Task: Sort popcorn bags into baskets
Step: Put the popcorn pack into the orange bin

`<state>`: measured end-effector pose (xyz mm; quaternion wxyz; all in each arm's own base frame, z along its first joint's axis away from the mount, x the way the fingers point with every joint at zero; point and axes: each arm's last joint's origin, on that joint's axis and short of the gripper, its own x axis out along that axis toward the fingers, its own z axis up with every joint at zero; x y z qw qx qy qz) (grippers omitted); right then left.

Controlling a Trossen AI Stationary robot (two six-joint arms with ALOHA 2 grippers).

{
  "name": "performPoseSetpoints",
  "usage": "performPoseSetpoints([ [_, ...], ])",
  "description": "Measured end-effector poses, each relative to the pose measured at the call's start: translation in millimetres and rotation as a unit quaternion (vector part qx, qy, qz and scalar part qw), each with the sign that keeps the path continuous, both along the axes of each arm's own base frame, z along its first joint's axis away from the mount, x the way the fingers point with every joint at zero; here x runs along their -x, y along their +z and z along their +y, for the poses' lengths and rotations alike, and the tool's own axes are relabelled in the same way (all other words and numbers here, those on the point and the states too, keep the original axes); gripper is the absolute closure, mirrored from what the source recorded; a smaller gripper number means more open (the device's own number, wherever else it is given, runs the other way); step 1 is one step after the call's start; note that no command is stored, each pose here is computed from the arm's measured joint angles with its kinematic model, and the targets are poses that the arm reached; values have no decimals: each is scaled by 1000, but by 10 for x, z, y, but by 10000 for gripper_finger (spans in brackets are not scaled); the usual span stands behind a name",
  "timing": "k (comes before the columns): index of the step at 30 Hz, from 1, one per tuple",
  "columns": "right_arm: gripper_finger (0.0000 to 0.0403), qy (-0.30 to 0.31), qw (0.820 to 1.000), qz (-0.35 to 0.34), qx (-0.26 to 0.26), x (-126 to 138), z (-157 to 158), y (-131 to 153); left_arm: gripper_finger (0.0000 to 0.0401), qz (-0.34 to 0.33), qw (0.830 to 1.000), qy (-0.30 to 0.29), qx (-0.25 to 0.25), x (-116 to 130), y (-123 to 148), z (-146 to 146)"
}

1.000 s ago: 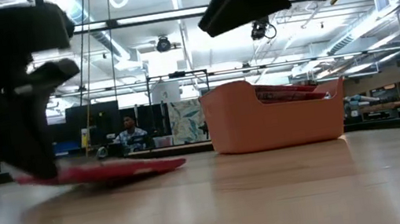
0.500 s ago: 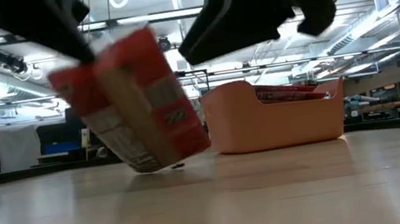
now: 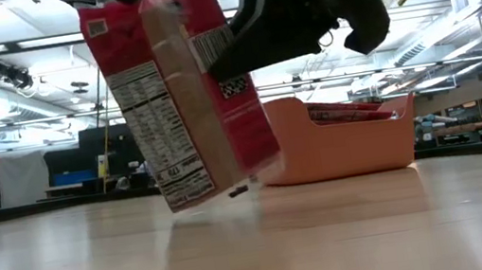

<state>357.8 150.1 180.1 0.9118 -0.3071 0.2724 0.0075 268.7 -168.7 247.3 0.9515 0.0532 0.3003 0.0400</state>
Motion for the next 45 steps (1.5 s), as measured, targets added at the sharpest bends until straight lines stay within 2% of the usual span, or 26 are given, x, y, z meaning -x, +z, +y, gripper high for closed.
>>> performPoseSetpoints([
  [6, 363, 17, 1000, 9, -8, 4, 8, -10, 382, 0, 1000, 3, 1, -11, 1, 16],
  [8, 378, 22, 1000, 15, -9, 8, 10, -17, 376, -3, 1000, 10, 5, -14, 2, 21],
  [11, 379, 15, 999, 27, 10, 28, -2, -36, 357, -7, 1000, 26, 13, -25, 3, 43],
  [14, 369, -16, 996, 42, 74, 87, -24, -10, 323, -12, 999, 34, 14, -18, 25, 58],
  [17, 362, -57, 989, 49, 129, 147, -25, 152, 283, -26, 999, 45, 11, 26, 107, 92],
  [21, 370, -91, 978, 67, 178, 280, -13, 387, 236, -40, 997, 57, 10, 122, 251, 164],
  [28, 368, -163, 955, 13, 247, 545, -21, 816, 214, -49, 996, 71, 34, 189, 336, 208],
  [33, 366, -224, 930, 38, 288, 717, -357, 952, 214, -48, 994, 82, 47, 191, 329, 211],
  [38, 377, -275, 914, 94, 282, 903, -844, 807, 214, -43, 994, 86, 49, 198, 316, 215],
  [41, 372, -278, 906, 132, 291, 925, -1107, 673, 213, -43, 994, 89, 45, 193, 314, 225],
  [45, 361, -259, 907, 176, 280, 856, -1505, 517, 213, -47, 992, 107, 36, 153, 316, 302],
])
